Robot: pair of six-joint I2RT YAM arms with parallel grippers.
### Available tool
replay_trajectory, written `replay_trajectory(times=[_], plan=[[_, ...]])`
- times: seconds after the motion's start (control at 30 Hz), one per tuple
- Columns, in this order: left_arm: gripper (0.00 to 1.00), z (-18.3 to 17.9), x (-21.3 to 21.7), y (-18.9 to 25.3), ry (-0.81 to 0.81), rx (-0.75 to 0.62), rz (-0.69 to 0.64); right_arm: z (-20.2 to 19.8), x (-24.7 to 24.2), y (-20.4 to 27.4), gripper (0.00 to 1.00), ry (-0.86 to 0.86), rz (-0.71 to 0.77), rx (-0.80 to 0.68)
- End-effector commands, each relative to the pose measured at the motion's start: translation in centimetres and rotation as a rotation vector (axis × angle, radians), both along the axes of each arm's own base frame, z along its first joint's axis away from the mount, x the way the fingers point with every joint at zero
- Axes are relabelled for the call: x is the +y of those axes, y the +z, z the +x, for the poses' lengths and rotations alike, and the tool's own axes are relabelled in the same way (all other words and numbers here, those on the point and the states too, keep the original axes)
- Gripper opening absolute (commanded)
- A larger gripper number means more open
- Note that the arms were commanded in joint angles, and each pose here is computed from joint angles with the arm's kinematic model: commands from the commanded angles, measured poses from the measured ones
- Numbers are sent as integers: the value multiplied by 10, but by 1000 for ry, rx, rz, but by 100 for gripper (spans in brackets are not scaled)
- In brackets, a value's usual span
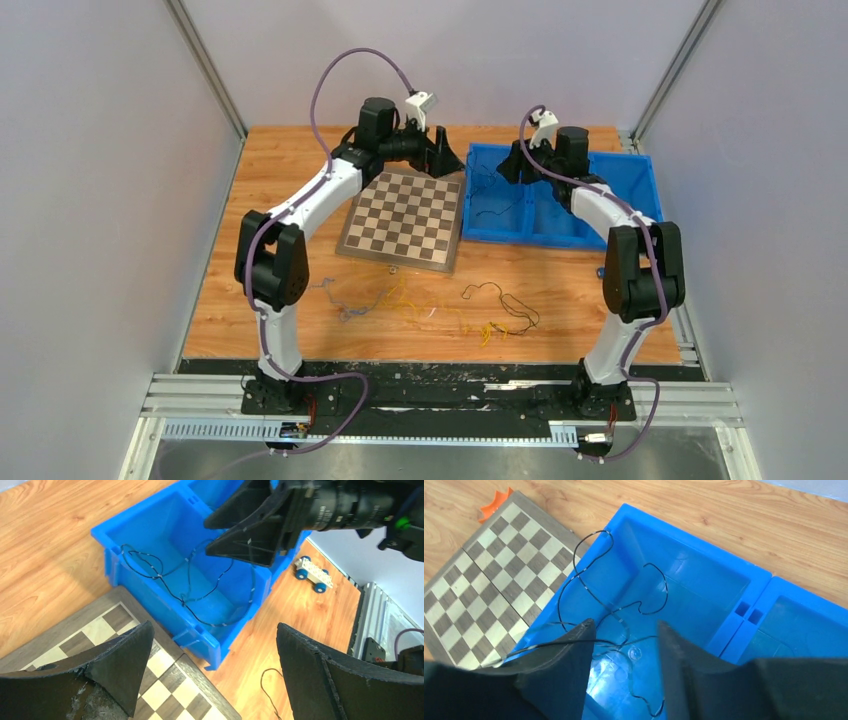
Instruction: Untangle the cables
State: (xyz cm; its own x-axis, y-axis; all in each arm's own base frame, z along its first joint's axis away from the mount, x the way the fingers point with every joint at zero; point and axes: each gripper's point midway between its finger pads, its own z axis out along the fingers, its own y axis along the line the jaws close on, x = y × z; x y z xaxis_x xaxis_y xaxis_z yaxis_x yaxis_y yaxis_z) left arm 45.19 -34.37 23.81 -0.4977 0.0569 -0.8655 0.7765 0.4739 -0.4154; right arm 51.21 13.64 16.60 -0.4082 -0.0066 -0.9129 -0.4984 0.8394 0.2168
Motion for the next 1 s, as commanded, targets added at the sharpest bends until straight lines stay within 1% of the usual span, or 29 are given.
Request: replay_trajectory(times=[0.0, 0.03, 0.1, 0.2, 0.27, 0.33, 0.43, 0.5, 0.67, 0.7, 0.73, 0.77, 0.8, 0.83, 0.87, 0.9, 0.93, 0.97], plan=[[100, -15, 9, 29, 0, -66, -9, -7, -3, 33, 57, 18, -32, -51], [100, -18, 12, 31, 2, -64, -10, -11, -3, 35, 62, 25, -35, -47], [100, -22, 18, 34, 7, -61, -8, -23, -7, 34, 68, 40, -41, -15], [100, -24, 32, 33, 21, -32, 3, -36, -13, 42, 74, 63, -58, -11], [100, -25, 42, 34, 30, -14, 5, -44, -15, 45, 79, 96, -74, -2], [100, -28, 51, 39, 38, -16, 6, -51, -16, 43, 82, 138, -117, 12], [100, -31, 62, 39, 48, -22, 20, -58, -20, 34, 82, 170, -166, 65], [100, -33, 68, 42, 52, -29, 25, -62, -19, 32, 81, 190, -173, 80], [100, -42, 82, 52, 43, -42, 34, -60, -3, 40, 74, 241, -110, 108], [100, -43, 87, 55, 34, -73, 51, -62, -1, 43, 74, 256, -98, 118], [100, -52, 91, 56, 19, -61, 71, -65, 1, 46, 73, 268, -91, 123], [100, -55, 97, 53, -3, -105, 114, -71, 3, 52, 74, 291, -86, 119], [100, -69, 105, 48, -16, -82, 154, -83, 6, 63, 74, 326, -82, 102], [100, -80, 113, 38, -50, -97, 209, -96, 9, 70, 74, 367, -79, 90], [100, -93, 122, 32, -59, -97, 232, -113, 13, 74, 75, 412, -74, 86], [100, -107, 130, 37, -76, -137, 254, -130, 17, 77, 76, 456, -90, 77], [100, -119, 139, 19, -86, -103, 265, -147, 20, 76, 77, 490, -109, 82], [100, -132, 145, 24, -99, -138, 271, -165, 24, 71, 77, 527, -137, 95]])
